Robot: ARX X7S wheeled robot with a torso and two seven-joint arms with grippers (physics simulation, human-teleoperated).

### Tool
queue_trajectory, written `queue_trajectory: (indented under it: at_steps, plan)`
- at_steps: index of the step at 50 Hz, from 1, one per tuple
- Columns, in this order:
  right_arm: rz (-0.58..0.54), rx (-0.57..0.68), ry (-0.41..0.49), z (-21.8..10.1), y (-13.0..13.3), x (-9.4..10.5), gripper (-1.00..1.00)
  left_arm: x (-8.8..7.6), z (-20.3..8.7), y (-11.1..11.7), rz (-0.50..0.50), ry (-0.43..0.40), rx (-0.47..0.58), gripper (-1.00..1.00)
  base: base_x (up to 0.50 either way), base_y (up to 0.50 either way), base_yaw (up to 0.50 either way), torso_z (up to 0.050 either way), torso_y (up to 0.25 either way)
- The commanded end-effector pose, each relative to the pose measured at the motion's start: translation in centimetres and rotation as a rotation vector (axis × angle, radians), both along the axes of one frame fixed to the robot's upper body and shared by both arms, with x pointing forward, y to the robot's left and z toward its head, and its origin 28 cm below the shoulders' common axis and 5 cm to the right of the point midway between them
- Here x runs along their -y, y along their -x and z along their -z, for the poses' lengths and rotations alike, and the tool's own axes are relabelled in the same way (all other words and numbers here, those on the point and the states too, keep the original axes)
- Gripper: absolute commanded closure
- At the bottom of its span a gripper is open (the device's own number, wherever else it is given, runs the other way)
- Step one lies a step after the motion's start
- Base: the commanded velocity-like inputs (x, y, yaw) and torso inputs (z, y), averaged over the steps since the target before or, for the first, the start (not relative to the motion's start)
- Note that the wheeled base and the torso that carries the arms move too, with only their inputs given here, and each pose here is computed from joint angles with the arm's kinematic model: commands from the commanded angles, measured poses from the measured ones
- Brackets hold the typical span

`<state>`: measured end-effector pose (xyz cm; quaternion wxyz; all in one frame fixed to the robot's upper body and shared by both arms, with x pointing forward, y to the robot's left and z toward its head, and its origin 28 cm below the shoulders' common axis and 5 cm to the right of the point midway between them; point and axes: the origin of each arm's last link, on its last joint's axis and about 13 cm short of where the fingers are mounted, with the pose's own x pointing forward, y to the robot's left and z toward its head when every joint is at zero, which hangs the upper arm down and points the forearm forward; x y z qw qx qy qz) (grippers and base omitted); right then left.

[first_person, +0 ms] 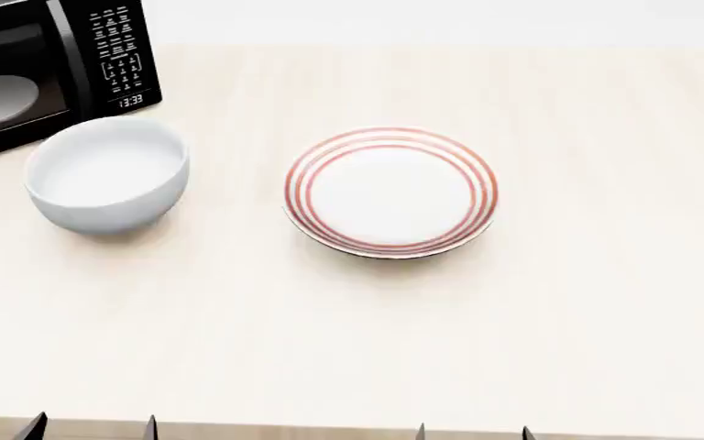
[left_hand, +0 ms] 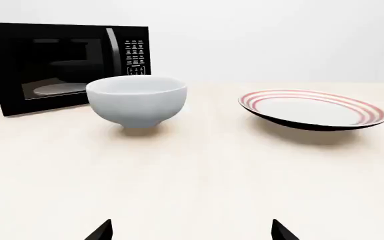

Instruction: Pick up the white bowl and put it on the plate.

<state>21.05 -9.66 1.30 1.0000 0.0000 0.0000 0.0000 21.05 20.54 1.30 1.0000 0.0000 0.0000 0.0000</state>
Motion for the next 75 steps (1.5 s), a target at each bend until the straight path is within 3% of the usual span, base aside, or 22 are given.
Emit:
queue_trajectory:
  at_steps: [1,12,13,14,15,28,37,45,75]
  plan:
    - [-0.001,0.003,-0.004,-0.1,0.0,0.0,-1.0,0.0,0.0,0.0,0.0,-0.002,0.0,-1.0,0.0,0.0,0.0,0.0,0.0]
    - [0.005,0.007,-0.014,-0.3,0.0,0.0,-1.0,0.0,0.0,0.1,0.009,-0.009,0.007,-1.0,0.0,0.0,0.0,0.0,0.0]
    - [-0.025,0.076,0.263,0.2,-0.7,-0.8,-1.0,0.3,1.0,-1.3,0.027,-0.182,0.02,-1.0,0.0,0.0,0.0,0.0,0.0]
    - [0.005,0.006,-0.014,-0.3,0.0,0.0,-1.0,0.0,0.0,0.1,0.006,-0.015,0.009,-1.0,0.0,0.0,0.0,0.0,0.0]
    - [0.0,0.012,-0.02,-0.4,0.1,0.0,-1.0,0.0,-0.3,0.3,0.017,0.033,0.015,-1.0,0.0,0.0,0.0,0.0,0.0]
    - [-0.018,0.006,0.0,-1.2,0.3,-0.4,-1.0,-0.1,-0.5,-0.1,0.063,-0.016,0.068,-1.0,0.0,0.0,0.0,0.0,0.0]
    - [0.015,0.214,0.029,-6.2,1.7,-0.5,-1.0,-0.2,-4.9,1.9,0.043,-0.029,0.237,-1.0,0.0,0.0,0.0,0.0,0.0]
    - [0.026,0.266,0.03,-7.8,2.2,-0.5,-1.0,0.2,-6.8,3.0,0.052,-0.041,0.304,-1.0,0.0,0.0,0.0,0.0,0.0]
    - [0.016,0.273,0.041,-7.4,2.2,-0.7,-1.0,0.0,-6.3,2.7,0.028,-0.067,0.303,-1.0,0.46,0.0,0.0,0.0,0.0]
